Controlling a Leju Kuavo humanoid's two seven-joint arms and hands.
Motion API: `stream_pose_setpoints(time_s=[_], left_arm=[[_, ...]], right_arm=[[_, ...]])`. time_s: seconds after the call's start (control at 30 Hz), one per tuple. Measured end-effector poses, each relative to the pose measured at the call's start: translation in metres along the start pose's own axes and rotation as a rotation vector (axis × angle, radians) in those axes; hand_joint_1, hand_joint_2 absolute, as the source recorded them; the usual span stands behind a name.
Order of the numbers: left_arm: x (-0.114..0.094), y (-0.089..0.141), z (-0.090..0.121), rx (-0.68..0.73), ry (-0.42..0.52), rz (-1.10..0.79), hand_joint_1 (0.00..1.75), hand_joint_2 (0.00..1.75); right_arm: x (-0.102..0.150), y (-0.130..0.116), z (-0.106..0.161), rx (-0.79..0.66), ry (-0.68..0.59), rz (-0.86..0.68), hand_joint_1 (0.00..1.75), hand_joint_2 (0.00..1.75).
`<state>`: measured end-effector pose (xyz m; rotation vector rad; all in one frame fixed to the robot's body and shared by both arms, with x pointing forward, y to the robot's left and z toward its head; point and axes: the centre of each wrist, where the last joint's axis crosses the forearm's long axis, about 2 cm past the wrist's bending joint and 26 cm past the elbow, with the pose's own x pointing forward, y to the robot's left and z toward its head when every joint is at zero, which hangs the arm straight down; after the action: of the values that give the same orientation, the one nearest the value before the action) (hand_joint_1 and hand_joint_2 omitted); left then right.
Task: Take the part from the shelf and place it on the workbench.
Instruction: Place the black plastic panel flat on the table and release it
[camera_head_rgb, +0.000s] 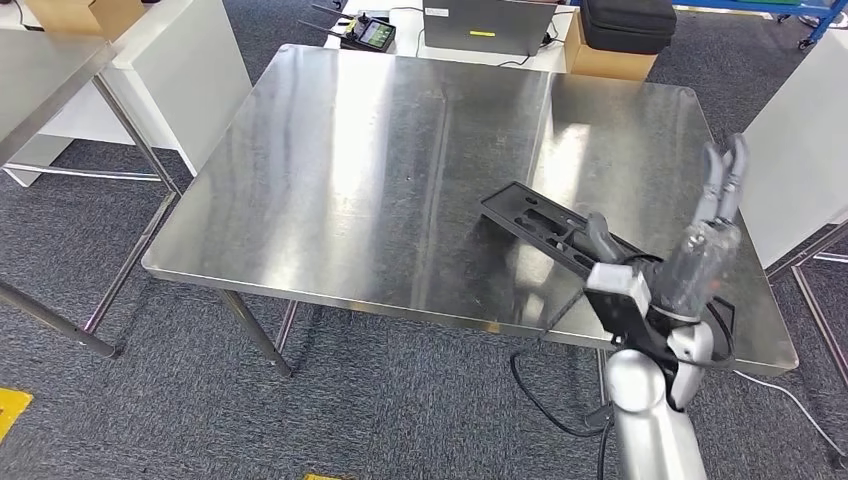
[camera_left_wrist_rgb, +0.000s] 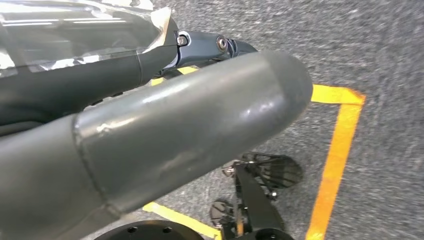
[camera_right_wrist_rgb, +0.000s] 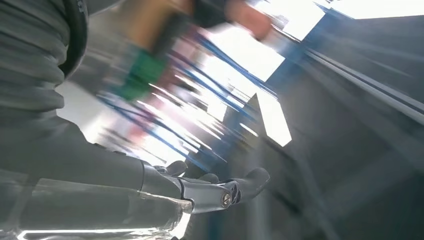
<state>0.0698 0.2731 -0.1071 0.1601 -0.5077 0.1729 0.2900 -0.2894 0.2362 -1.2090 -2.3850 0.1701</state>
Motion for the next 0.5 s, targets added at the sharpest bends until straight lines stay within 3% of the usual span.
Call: stream_pose_setpoints(time_s=[0.1,0.23,0.33,0.5], left_arm=[[-0.003,0.001,0.001,0.010,-0.046,0.003,0.00,0.00],[-0.003,0.001,0.001,0.037,-0.069,0.008,0.00,0.00],[-0.004,0.000,0.002,0.054,-0.063,0.024,0.00,0.00],[-0.005,0.000,0.002,0.061,-0.060,0.032,0.00,0.00]], right_arm=[[0.043,-0.017,0.020,-0.057,-0.136,-0.083,0.00,1.75],[0.089,-0.017,0.051,0.026,-0.093,-0.320,0.00,1.75],[0.105,-0.012,0.067,0.089,-0.032,-0.478,0.00,1.75],[0.115,-0.008,0.076,0.124,-0.009,-0.547,0.00,1.75]])
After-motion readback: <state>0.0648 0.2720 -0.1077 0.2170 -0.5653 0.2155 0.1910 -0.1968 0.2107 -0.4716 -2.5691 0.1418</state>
